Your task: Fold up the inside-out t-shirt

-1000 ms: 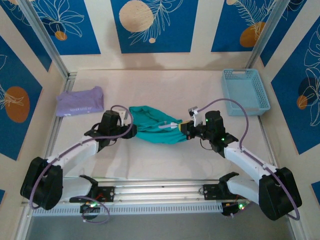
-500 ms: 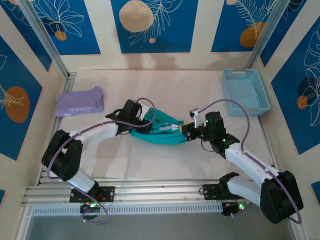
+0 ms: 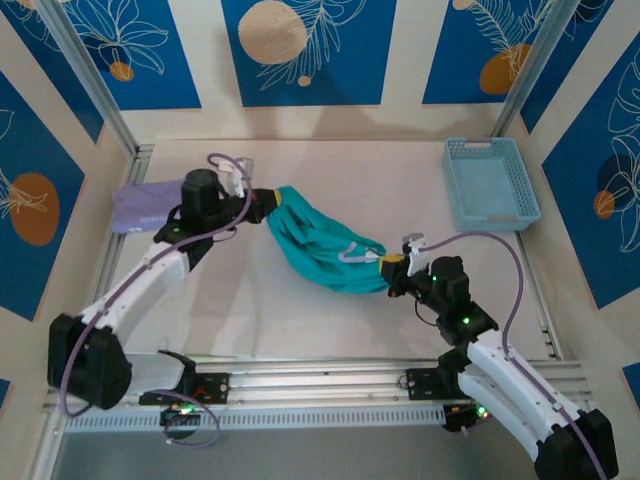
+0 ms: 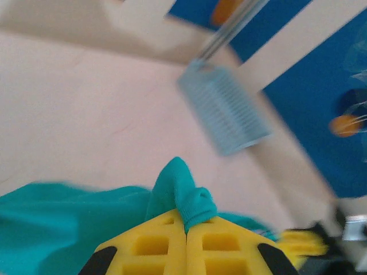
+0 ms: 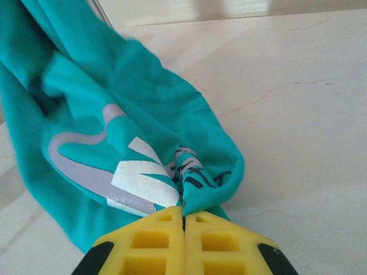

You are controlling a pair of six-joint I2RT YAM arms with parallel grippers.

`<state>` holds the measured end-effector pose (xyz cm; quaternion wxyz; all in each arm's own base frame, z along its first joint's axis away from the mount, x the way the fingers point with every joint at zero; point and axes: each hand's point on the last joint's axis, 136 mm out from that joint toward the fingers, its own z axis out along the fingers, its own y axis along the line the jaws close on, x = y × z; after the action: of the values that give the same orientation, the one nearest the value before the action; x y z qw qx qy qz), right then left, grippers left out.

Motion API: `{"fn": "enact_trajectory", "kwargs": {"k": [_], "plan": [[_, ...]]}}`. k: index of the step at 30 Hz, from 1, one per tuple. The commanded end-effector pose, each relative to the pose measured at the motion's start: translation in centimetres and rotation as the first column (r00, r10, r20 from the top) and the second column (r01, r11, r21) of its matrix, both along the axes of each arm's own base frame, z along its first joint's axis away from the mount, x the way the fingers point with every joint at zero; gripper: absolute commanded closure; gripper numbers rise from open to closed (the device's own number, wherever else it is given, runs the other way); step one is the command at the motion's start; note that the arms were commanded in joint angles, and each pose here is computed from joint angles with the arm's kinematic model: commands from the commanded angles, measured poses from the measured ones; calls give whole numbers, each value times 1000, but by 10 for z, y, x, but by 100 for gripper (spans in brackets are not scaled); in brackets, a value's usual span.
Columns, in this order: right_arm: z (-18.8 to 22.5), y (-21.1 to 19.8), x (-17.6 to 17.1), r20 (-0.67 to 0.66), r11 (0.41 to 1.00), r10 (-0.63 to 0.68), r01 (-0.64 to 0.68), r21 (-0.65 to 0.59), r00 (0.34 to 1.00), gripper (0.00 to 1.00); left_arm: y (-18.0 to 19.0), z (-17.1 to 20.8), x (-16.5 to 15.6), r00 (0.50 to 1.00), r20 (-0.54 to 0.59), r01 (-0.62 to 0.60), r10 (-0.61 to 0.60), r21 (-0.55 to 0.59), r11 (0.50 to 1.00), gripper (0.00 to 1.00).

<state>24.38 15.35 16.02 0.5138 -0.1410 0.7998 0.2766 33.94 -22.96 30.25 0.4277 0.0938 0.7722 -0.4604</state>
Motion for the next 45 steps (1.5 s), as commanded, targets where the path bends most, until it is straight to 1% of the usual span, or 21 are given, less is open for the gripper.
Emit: {"fn": "enact_trajectory", "kwargs": {"k": [1, 3, 6, 8, 9, 12, 15, 18, 20, 22, 23, 25, 26, 27, 29, 32, 35, 37, 39, 43, 45], "plan": [[10, 2, 5, 72, 1000, -7, 9, -28, 997, 95, -14, 51, -27, 988, 69, 146, -135, -189, 971, 100], [12, 10, 3, 76, 998, 32, -28, -54, 997, 84, -17, 57, -32, 983, 84, 178, -164, -206, 962, 100], [33, 27, -4, 142, 991, 118, -106, -85, 983, 66, -19, 54, -32, 981, 75, 193, -181, -211, 958, 100], [48, 40, -9, 188, 982, 172, -154, -104, 967, 58, -20, 50, -32, 980, 66, 199, -189, -210, 957, 100], [54, 47, -11, 202, 976, 202, -180, -118, 958, 55, -21, 48, -32, 979, 61, 201, -193, -209, 957, 100], [62, 76, -16, 216, 949, 307, -279, -150, 927, 51, -21, 43, -32, 980, 47, 201, -196, -206, 958, 100], [64, 105, -13, 223, 923, 374, -337, -185, 900, 49, -21, 41, -32, 979, 40, 203, -199, -205, 958, 100], [62, 131, 2, 212, 904, 412, -368, -217, 886, 49, -21, 41, -34, 979, 40, 206, -202, -204, 957, 100], [58, 144, 19, 196, 906, 400, -354, -231, 895, 48, -21, 42, -35, 978, 39, 210, -207, -204, 956, 100], [54, 153, 37, 183, 908, 382, -331, -258, 906, 50, -21, 42, -36, 978, 41, 211, -207, -200, 957, 100], [53, 156, 45, 176, 911, 366, -314, -266, 914, 56, -20, 42, -37, 978, 43, 211, -206, -196, 958, 100], [57, 158, 50, 181, 913, 358, -303, -272, 916, 81, -18, 38, -35, 982, 30, 190, -187, -179, 965, 100], [61, 157, 47, 189, 913, 364, -310, -266, 912, 91, -15, 36, -33, 986, 17, 167, -167, -168, 972, 100], [67, 154, 41, 197, 913, 374, -322, -250, 906, 98, -10, 32, -29, 990, -2, 136, -138, -158, 978, 100], [83, 146, 25, 206, 910, 403, -367, -192, 892, 100, 4, 23, -17, 997, -49, 58, -66, -149, 987, 100], [122, 130, 1, 245, 884, 463, -463, -59, 852, 100, 29, 15, 2, 993, -114, -52, 29, -199, 979, 100], [159, 115, -8, 273, 851, 488, -521, 61, 829, 100, 47, 9, 16, 984, -161, -113, 75, -244, 963, 100], [178, 108, -8, 281, 824, 506, -554, 122, 815, 100, 52, 0, 20, 978, -186, -137, 94, -234, 963, 100], [190, 106, -6, 273, 797, 528, -580, 166, 804, 100, 53, -17, 21, 971, -211, -151, 111, -188, 970, 100], [191, 110, 3, 220, 764, 570, -609, 212, 792, 100, 62, -56, 21, 950, -260, -193, 170, -65, 979, 99], [191, 111, 12, 193, 758, 574, -606, 241, 796, 100, 70, -77, 21, 935, -279, -215, 217, 37, 976, 91]]}}
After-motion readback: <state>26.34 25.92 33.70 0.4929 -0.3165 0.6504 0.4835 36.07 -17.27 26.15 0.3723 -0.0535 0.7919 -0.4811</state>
